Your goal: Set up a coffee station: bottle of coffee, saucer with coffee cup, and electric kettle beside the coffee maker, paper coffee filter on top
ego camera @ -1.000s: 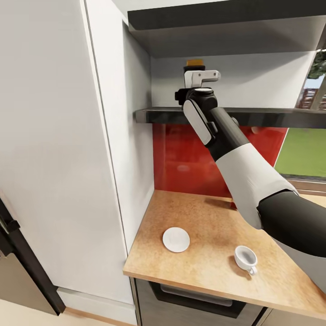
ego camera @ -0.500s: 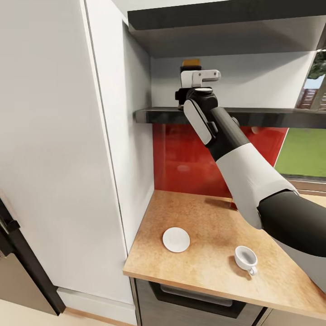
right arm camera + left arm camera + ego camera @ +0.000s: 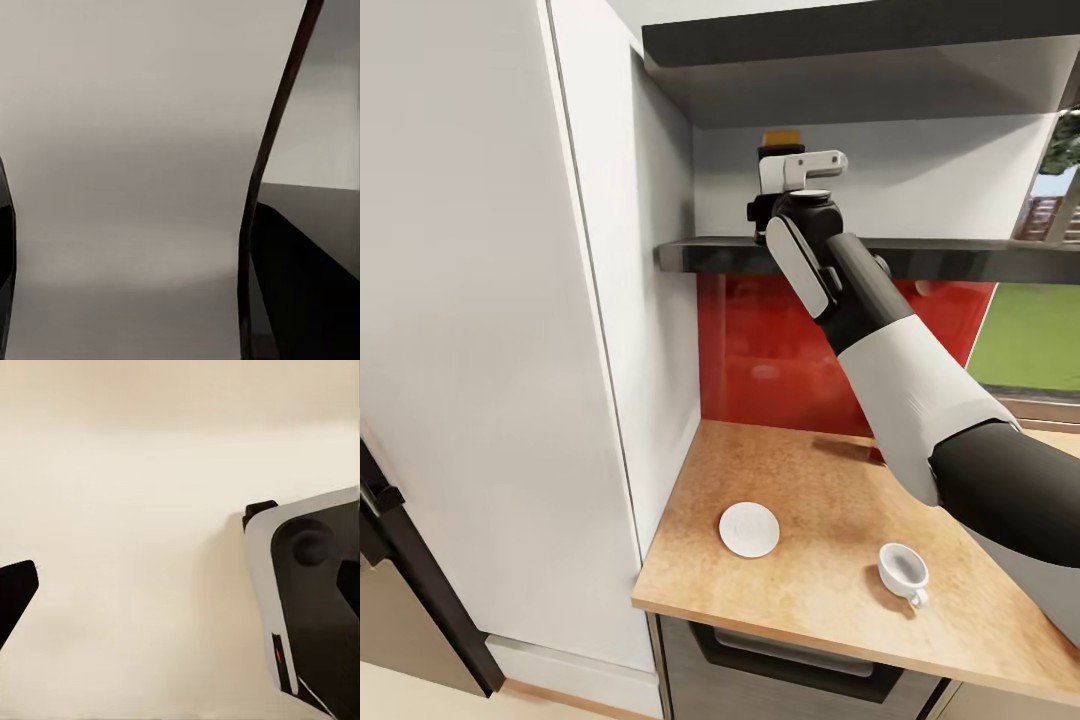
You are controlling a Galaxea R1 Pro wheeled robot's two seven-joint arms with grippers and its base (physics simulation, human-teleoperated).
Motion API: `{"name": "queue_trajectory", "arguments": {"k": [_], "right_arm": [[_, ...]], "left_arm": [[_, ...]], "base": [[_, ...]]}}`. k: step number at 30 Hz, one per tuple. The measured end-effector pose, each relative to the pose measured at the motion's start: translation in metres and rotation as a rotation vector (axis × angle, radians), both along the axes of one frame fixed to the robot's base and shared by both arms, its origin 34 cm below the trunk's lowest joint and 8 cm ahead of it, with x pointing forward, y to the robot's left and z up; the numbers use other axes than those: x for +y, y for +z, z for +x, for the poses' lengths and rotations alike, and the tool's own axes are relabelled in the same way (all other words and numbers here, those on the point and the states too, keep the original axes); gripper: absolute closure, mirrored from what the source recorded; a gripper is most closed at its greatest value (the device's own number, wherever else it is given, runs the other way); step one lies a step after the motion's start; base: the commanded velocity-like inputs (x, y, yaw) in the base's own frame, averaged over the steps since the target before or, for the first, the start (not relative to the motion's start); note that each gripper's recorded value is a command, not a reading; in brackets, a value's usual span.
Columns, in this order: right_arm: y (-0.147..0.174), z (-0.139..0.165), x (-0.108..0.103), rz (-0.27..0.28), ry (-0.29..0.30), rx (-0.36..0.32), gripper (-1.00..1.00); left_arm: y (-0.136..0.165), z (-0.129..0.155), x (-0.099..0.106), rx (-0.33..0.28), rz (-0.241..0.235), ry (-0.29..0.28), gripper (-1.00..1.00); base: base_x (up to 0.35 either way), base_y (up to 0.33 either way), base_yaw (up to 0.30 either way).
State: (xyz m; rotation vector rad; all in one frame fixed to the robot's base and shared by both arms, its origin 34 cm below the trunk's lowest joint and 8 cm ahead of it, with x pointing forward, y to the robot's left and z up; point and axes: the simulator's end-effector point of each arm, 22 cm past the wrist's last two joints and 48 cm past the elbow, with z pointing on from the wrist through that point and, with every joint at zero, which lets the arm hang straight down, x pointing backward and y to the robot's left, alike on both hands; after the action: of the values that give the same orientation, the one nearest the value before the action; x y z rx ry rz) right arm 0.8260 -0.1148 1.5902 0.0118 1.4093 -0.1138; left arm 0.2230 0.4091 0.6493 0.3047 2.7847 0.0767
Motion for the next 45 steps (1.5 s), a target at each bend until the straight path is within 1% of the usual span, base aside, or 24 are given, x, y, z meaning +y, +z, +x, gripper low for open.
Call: {"name": "queue_trajectory", "arguments": {"k": [1, 2, 3, 5, 6, 7, 8, 11, 13, 15, 17, 19, 22, 26, 33, 37, 45], "right_arm": [[0.0, 0.0, 0.0, 0.0, 0.0, 0.0, 1.0], [0.0, 0.0, 0.0, 0.0, 0.0, 0.0, 1.0], [0.0, 0.0, 0.0, 0.0, 0.0, 0.0, 1.0], [0.0, 0.0, 0.0, 0.0, 0.0, 0.0, 1.0], [0.0, 0.0, 0.0, 0.0, 0.0, 0.0, 1.0], [0.0, 0.0, 0.0, 0.001, 0.0, 0.0, 1.0], [0.0, 0.0, 0.0, 0.002, 0.001, 0.001, 1.0], [0.0, -0.001, 0.0, -0.005, -0.001, 0.005, 1.0], [0.001, -0.004, 0.001, -0.019, -0.002, 0.018, 1.0], [0.001, -0.005, 0.006, 0.001, 0.024, 0.021, 1.0], [0.004, -0.008, 0.007, 0.001, 0.026, 0.012, 1.0], [0.004, -0.01, 0.007, -0.005, 0.028, 0.023, 1.0], [0.006, -0.015, 0.009, -0.018, 0.033, 0.033, 1.0], [0.012, -0.024, 0.012, -0.032, 0.041, 0.035, 1.0], [0.022, -0.044, 0.02, -0.068, 0.06, 0.046, 1.0], [0.02, -0.044, 0.019, -0.077, 0.056, 0.055, 1.0], [0.018, -0.043, 0.019, -0.076, 0.057, 0.061, 1.0]], "left_arm": [[-0.002, -0.014, 0.004, 0.037, 0.011, -0.003, -1.0], [-0.003, -0.022, 0.006, 0.057, 0.017, -0.002, -1.0], [-0.005, -0.044, 0.014, 0.109, 0.036, 0.001, -1.0], [-0.004, -0.073, 0.027, 0.162, 0.066, 0.01, -1.0], [-0.004, -0.079, 0.03, 0.172, 0.074, 0.012, -1.0], [-0.001, -0.092, 0.041, 0.191, 0.099, 0.016, -1.0], [0.001, -0.097, 0.051, 0.198, 0.121, 0.02, -1.0], [0.006, -0.102, 0.069, 0.199, 0.165, 0.029, -1.0], [0.005, -0.099, 0.068, 0.191, 0.17, 0.032, -1.0], [0.005, -0.095, 0.067, 0.181, 0.17, 0.034, -1.0], [0.005, -0.09, 0.065, 0.168, 0.167, 0.036, -1.0], [0.004, -0.073, 0.059, 0.129, 0.157, 0.035, -1.0], [0.003, -0.057, 0.053, 0.101, 0.149, 0.03, -1.0], [0.001, -0.051, 0.043, 0.093, 0.135, 0.021, -1.0], [0.0, -0.049, 0.039, 0.09, 0.129, 0.022, -1.0], [0.0, -0.048, 0.038, 0.089, 0.129, 0.024, -1.0], [0.0, -0.048, 0.039, 0.089, 0.129, 0.029, -1.0]], "base": [[0.0, 0.0, 0.0], [0.0, 0.0, 0.0], [0.0, 0.0, 0.0], [0.0, 0.0, 0.0], [0.0, 0.0, 0.0], [0.0, 0.0, 0.0], [0.0, 0.0, 0.0], [0.0, 0.0, 0.0], [0.0, 0.0, 0.0], [0.0, 0.0, 0.0], [0.0, 0.0, 0.0], [0.0, 0.0, 0.0], [0.0, 0.0, 0.0], [0.0, 0.0, 0.0], [-0.046, -0.033, 0.0], [-0.212, -0.154, 0.0], [-0.232, -0.169, 0.0]]}}
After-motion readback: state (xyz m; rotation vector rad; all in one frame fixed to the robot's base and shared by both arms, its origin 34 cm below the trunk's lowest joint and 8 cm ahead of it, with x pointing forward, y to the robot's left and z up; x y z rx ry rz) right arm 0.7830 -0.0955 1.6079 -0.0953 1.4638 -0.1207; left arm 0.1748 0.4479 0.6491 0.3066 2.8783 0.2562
